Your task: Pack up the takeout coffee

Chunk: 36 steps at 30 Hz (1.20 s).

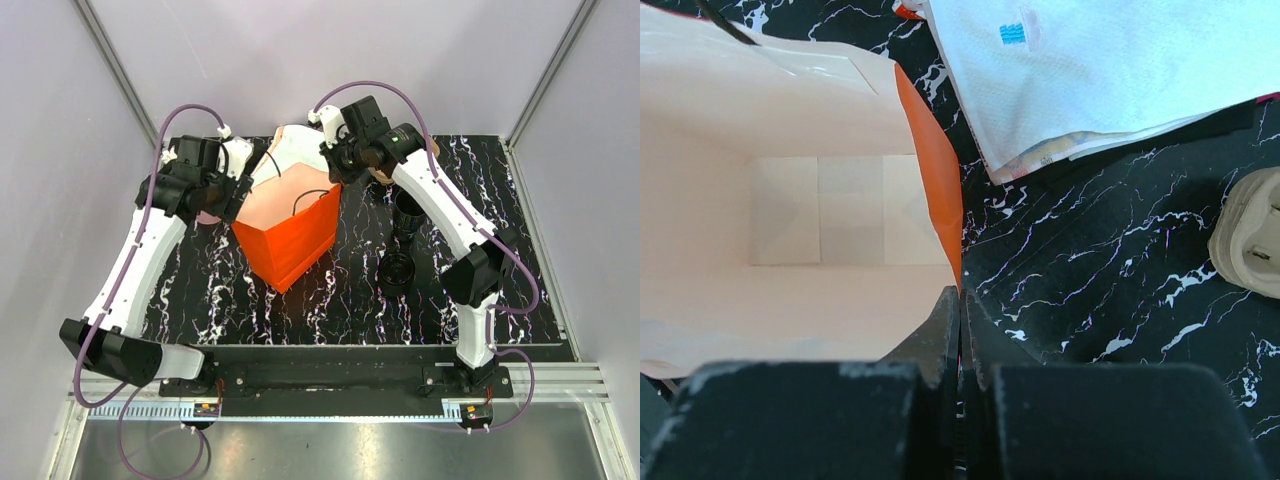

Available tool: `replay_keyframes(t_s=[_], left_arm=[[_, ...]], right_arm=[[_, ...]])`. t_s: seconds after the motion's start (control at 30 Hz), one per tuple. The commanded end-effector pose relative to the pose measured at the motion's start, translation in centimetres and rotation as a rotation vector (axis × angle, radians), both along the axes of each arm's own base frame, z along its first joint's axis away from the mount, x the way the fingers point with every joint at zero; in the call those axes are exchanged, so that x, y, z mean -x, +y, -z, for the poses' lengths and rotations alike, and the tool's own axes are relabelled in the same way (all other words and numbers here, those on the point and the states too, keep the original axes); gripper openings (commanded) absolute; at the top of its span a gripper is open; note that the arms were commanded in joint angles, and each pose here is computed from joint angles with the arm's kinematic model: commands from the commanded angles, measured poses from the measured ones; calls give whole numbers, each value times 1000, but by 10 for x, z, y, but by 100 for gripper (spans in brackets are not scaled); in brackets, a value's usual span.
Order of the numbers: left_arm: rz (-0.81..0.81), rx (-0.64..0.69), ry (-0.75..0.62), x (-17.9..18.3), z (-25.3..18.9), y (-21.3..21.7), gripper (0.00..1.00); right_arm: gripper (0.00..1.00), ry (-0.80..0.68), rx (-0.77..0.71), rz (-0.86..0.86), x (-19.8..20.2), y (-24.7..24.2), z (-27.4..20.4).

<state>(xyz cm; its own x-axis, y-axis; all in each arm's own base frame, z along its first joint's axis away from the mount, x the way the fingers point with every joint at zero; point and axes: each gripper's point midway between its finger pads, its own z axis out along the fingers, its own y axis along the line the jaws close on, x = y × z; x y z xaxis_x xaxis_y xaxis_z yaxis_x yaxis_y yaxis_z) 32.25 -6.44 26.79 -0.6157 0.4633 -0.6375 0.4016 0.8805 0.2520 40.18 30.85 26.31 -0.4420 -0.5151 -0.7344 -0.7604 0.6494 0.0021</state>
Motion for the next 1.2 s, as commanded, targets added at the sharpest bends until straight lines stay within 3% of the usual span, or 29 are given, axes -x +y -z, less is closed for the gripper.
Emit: replay_keyframes(t_s=[0.0, 0.5, 0.6, 0.7, 0.73, 0.87, 0.97, 1.1, 1.17], left_arm=[[-71, -34, -97, -18, -20, 10, 70], [-168, -95, -214, -36, -47, 25, 68], [-159, -77, -229, -37, -52, 21, 69], [-147, -50, -257, -37, -63, 18, 70], [-130, -27, -262, -35, -66, 14, 70], [-93, 36, -297, -29, -82, 4, 73], [-80, 69, -330, -24, -95, 1, 77], [-53, 96, -387, -15, -116, 0, 99], [-40, 105, -407, -10, -124, -1, 99]], right_arm=[[0, -53, -32, 7, 3, -1, -26], [2, -42, -45, -44, 35, 9, -33], [11, -49, -46, -48, 39, 9, -37], [29, -74, -61, -58, 42, 8, -51], [44, -74, -60, -57, 44, 6, -54], [65, -158, -68, -37, 42, -4, -88], [77, -233, -47, 13, 34, -19, -110], [83, -300, -33, 126, 8, -53, -131], [85, -314, -32, 164, -11, -69, -135]])
